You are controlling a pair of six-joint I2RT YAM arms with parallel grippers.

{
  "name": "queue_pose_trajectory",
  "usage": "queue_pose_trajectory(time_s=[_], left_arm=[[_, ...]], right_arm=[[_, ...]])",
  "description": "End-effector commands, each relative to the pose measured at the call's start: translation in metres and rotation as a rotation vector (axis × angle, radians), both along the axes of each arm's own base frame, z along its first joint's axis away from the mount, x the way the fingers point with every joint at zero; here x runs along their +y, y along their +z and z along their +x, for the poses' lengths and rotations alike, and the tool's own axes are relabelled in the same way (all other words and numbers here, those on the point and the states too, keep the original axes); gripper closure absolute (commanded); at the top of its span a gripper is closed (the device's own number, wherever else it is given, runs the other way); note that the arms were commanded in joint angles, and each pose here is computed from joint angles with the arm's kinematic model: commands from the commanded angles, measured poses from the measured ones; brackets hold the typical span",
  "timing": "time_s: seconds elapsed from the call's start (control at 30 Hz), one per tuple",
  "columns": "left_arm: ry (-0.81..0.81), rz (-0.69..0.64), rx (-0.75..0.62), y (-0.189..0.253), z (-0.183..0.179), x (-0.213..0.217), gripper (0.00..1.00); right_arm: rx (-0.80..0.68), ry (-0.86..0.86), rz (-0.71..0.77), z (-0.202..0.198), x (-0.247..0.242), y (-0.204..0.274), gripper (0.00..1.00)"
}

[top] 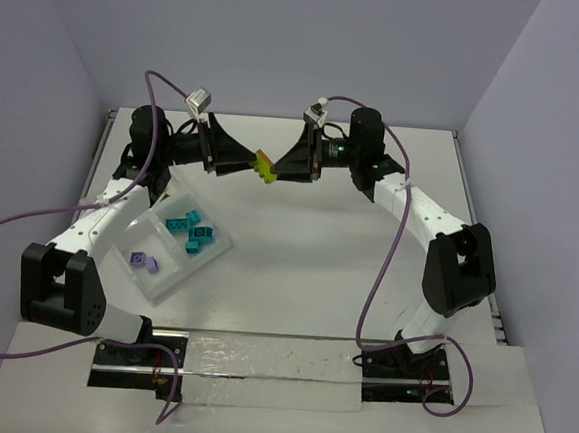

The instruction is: Sort the legos into containers by color

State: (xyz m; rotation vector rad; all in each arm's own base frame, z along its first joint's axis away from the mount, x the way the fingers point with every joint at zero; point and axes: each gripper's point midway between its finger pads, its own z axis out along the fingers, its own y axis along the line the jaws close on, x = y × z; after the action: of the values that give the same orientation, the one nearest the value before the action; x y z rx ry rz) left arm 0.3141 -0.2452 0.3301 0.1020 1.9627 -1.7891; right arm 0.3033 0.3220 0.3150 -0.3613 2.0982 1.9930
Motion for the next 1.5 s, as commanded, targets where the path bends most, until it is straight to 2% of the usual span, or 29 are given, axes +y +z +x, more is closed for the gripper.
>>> queue_pose_trajectory(time_s=[0.0, 0.13, 0.2, 0.3, 0.67, 1.13, 1.3, 1.4, 1.47], left_arm=[[-0.021, -0.006, -0.061, 0.011, -0.003, -0.002, 0.46], [-0.024, -0.009, -0.065, 0.012, -0.004, -0.002, 0.66], [-0.022, -0.01, -0.066, 0.012, -0.003, -0.002, 0.81], [-0.023, -0.008, -0.067, 0.011, -0.003, -0.002, 0.99], [0.012, 0.019, -0.079, 0.008, -0.004, 0.006, 1.0], [0.036, 0.023, -0.092, 0.014, 0.0, 0.02, 1.0], [0.044, 0.028, -0.08, 0.012, 0.0, 0.022, 1.0], [0.071, 0.044, -0.064, 0.009, 0.003, 0.028, 1.0], [0.112, 0.079, -0.046, 0.002, 0.008, 0.037, 1.0]], right_arm=[[-0.083, 0.003, 0.04, -0.006, -0.005, 0.023, 1.0], [-0.079, 0.001, 0.04, -0.005, -0.004, 0.022, 1.0], [-0.078, -0.003, 0.038, -0.004, -0.004, 0.022, 1.0], [-0.068, -0.008, 0.038, -0.004, -0.004, 0.02, 1.0], [0.024, -0.007, 0.19, -0.004, -0.012, 0.037, 1.0], [0.014, -0.03, 0.182, 0.003, -0.021, 0.032, 1.0], [0.007, -0.056, 0.12, 0.009, -0.019, 0.022, 1.0], [0.026, -0.103, 0.006, 0.016, -0.019, 0.004, 1.0], [-0.025, -0.167, -0.09, 0.029, -0.021, 0.003, 1.0]])
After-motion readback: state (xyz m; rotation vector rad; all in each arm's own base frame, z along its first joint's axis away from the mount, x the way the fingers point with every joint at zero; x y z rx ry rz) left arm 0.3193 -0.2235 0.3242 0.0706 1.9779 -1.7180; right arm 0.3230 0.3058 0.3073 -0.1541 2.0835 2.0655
